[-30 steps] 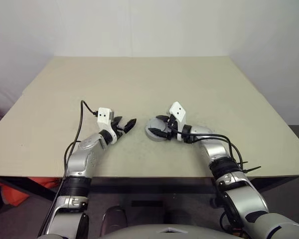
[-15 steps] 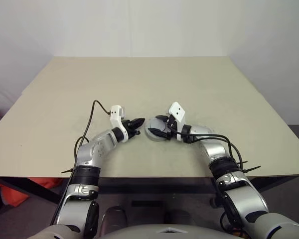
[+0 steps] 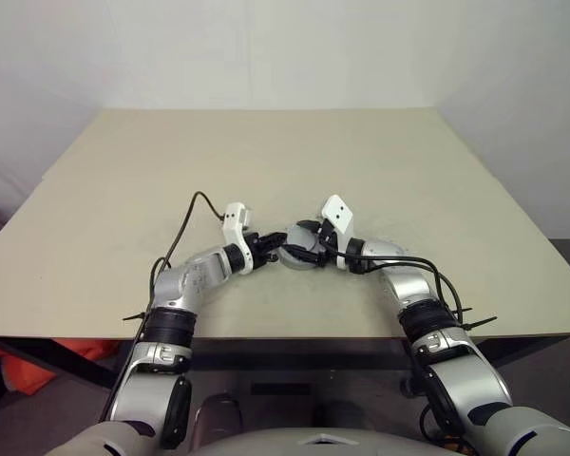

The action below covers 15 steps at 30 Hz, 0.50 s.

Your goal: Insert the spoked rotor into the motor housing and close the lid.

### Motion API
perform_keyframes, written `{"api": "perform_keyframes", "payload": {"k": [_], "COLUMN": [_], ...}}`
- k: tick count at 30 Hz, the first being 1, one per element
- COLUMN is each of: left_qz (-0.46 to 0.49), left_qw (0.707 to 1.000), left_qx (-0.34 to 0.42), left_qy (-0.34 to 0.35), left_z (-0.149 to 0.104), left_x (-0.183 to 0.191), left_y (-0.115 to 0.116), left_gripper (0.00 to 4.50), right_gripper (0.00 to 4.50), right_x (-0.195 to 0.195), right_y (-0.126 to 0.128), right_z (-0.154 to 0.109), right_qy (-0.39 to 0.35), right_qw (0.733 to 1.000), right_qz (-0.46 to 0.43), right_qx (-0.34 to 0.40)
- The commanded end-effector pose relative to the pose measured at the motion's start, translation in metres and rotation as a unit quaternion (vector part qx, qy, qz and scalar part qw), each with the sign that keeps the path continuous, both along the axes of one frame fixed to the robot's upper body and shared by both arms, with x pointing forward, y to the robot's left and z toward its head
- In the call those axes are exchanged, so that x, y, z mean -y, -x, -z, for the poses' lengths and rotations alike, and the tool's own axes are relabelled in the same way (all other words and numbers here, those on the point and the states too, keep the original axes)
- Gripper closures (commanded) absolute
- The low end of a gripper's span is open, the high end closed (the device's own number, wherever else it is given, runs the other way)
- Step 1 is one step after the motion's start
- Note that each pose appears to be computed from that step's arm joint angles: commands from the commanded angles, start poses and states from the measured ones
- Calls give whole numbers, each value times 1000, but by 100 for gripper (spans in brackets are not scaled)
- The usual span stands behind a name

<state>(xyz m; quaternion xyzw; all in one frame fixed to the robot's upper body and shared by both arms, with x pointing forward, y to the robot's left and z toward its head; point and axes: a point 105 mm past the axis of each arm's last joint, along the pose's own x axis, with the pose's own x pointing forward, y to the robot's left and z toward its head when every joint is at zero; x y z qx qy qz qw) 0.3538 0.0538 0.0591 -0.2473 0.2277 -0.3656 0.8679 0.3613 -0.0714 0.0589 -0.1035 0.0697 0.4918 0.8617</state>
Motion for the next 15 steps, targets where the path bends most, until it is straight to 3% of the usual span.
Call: {"api": "perform_keyframes", "payload": {"k": [1, 2, 6, 13, 15], "left_qz": [-2, -3, -4, 14, 21], "left_qw": [999, 999, 999, 1000, 1000], "left_qx": [-25, -25, -24, -23, -19], "left_qy": [-25, -24, -20, -11, -8], "left_z": [14, 14, 13, 9, 7], "left_x": [-3, -3, -2, 10, 14], "left_y": [3, 3, 3, 6, 7], "left_gripper": [447, 447, 450, 450, 450], "right_gripper": [138, 138, 5, 2, 2], "right_x": [12, 12, 8, 11, 25], "right_y": [-4, -2, 2, 10, 1], "right_z": [9, 9, -1, -51, -69], "right_qy": [12, 10, 2, -63, -108], "right_qw": [999, 999, 1000, 998, 993], "right_qz": [26, 17, -3, -13, 39], "right_qx": [-32, -37, -27, 20, 6]}}
